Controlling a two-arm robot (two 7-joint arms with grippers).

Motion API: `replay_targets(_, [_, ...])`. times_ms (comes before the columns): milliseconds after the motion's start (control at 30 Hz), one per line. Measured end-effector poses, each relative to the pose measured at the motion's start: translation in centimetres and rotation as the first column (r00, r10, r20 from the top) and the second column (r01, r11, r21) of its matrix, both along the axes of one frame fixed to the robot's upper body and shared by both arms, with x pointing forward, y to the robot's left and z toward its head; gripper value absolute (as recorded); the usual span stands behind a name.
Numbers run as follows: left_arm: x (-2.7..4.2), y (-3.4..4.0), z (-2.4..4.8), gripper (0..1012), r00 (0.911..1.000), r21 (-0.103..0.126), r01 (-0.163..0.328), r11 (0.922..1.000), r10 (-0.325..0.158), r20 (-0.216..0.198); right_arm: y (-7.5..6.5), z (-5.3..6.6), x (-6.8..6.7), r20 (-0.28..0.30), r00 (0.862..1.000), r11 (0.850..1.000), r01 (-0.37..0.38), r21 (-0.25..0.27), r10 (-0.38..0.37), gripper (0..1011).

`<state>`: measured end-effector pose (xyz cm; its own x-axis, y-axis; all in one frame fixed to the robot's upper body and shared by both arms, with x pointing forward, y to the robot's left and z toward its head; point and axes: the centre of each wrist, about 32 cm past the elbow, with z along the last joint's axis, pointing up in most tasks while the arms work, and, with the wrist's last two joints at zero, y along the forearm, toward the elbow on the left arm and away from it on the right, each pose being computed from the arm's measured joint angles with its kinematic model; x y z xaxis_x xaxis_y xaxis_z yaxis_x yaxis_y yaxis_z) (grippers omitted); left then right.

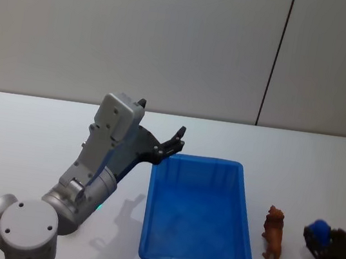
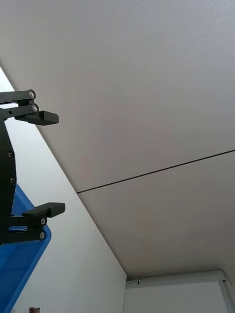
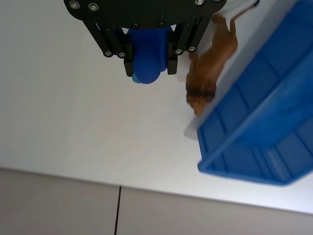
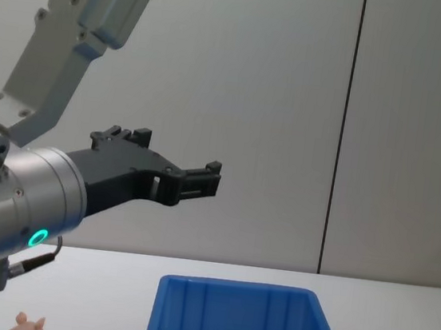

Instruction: Pick up the two dolls from the table and place them into the box.

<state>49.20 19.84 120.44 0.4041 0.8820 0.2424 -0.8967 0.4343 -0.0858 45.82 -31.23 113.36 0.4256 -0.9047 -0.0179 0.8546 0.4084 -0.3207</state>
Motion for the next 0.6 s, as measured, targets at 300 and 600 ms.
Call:
replay_targets(300, [0.0, 0.0, 0.0, 1001, 1.0, 0.0, 0.0, 1.0, 0.0, 0.0, 0.9, 2.3, 1.3, 0.123, 0.992, 0.999, -0.031, 0.029, 0.028, 312])
replay_targets(600, [0.0, 0.0, 0.0, 1001, 1.0, 0.0, 0.0, 1.0, 0.0, 0.0, 2.7, 4.9, 3.2, 0.233, 0.966, 0.991, -0.123, 0.053, 0.108, 262])
